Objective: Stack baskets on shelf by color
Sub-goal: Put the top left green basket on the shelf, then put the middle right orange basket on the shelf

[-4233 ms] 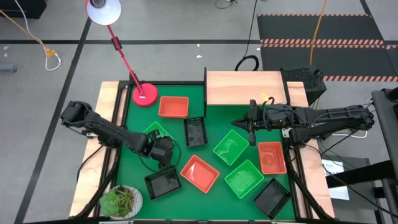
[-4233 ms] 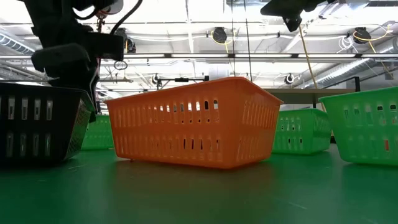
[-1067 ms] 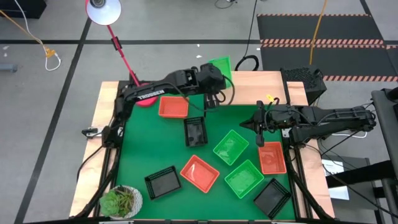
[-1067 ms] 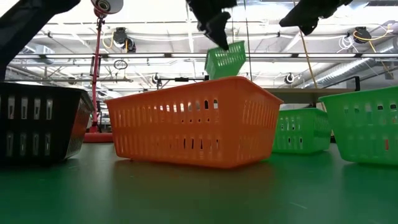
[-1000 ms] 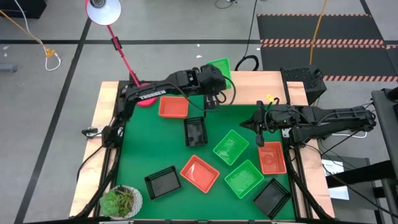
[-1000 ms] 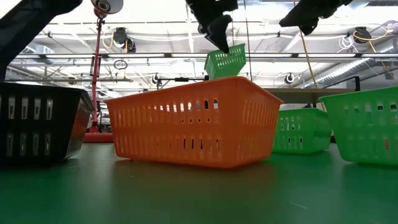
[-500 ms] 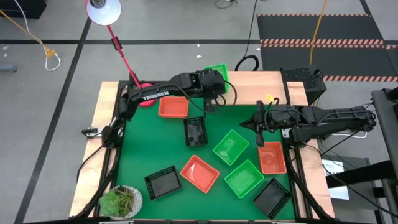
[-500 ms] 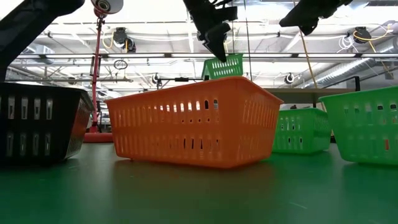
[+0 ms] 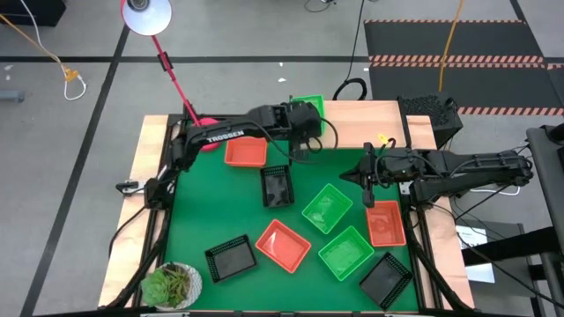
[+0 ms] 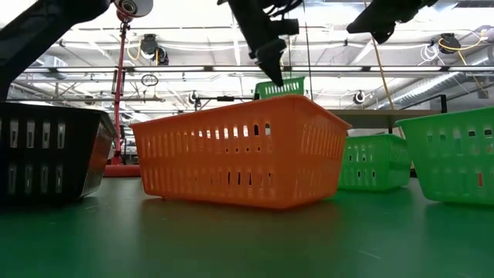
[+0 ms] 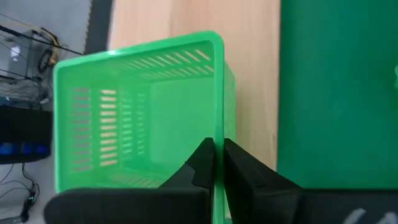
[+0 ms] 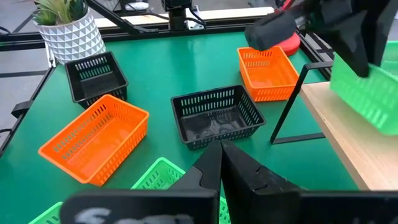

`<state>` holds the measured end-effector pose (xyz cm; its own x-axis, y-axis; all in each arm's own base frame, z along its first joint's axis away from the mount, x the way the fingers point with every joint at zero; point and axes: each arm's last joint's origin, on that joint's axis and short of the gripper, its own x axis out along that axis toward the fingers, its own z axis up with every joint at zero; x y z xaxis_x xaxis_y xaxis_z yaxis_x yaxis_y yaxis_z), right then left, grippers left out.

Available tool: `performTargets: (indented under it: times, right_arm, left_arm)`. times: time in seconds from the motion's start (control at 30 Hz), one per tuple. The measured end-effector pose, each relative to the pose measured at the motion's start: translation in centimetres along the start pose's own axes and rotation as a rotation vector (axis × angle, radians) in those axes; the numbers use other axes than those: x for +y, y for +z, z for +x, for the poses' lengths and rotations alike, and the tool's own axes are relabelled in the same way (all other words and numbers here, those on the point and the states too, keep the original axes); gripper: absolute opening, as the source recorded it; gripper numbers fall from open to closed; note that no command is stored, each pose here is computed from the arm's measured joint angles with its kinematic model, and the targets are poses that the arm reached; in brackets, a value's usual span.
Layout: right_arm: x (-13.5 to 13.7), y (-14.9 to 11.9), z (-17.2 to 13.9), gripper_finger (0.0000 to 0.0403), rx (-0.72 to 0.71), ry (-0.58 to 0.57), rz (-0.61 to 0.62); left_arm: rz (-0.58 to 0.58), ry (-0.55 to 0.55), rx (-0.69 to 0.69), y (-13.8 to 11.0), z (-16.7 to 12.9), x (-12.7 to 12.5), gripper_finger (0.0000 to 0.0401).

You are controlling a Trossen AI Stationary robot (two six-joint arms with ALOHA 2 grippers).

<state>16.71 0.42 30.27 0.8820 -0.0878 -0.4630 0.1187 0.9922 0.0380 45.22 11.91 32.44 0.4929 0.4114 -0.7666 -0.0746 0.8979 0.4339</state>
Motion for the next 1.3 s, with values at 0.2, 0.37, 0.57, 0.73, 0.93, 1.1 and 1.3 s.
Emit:
performTargets:
  times: [0.2, 0.37, 0.57, 0.73, 0.93, 1.1, 1.3]
  right_arm:
    - [0.0, 0.0, 0.0, 0.0002, 0.0, 0.0, 0.0]
    - [0.0, 0.0, 0.0, 0.0002, 0.0, 0.0, 0.0]
    - [0.0, 0.0, 0.0, 0.0002, 0.0, 0.0, 0.0]
    - [0.0, 0.0, 0.0, 0.0002, 0.0, 0.0, 0.0]
    - [0.0, -0.3, 0.4, 0.0002, -0.019, 0.003, 0.047]
    - [0.0, -0.8, 1.0, 0.0002, -0.014, 0.003, 0.104]
    - [1.0, -1.2, 1.7, 0.0002, 0.037, 0.037, 0.151]
  left_arm:
    - [0.005, -0.007, 0.02, -0.1, 0.7, -0.3, 0.003]
    - [-0.008, -0.007, 0.023, -0.1, 0.8, -0.3, 0.008]
    - [-0.039, -0.003, 0.009, 0.0, 0.7, -0.4, 0.0123]
    - [-0.073, 0.007, -0.04, 0.5, -0.8, -0.4, 0.0148]
    - [-0.118, 0.0, -0.105, 0.9, -5.4, -0.6, 0.0149]
    - [-0.112, -0.041, -0.103, 0.7, -9.0, -2.2, 0.0127]
    - [-0.043, -0.108, -0.047, 0.7, -9.7, -6.1, 0.0098]
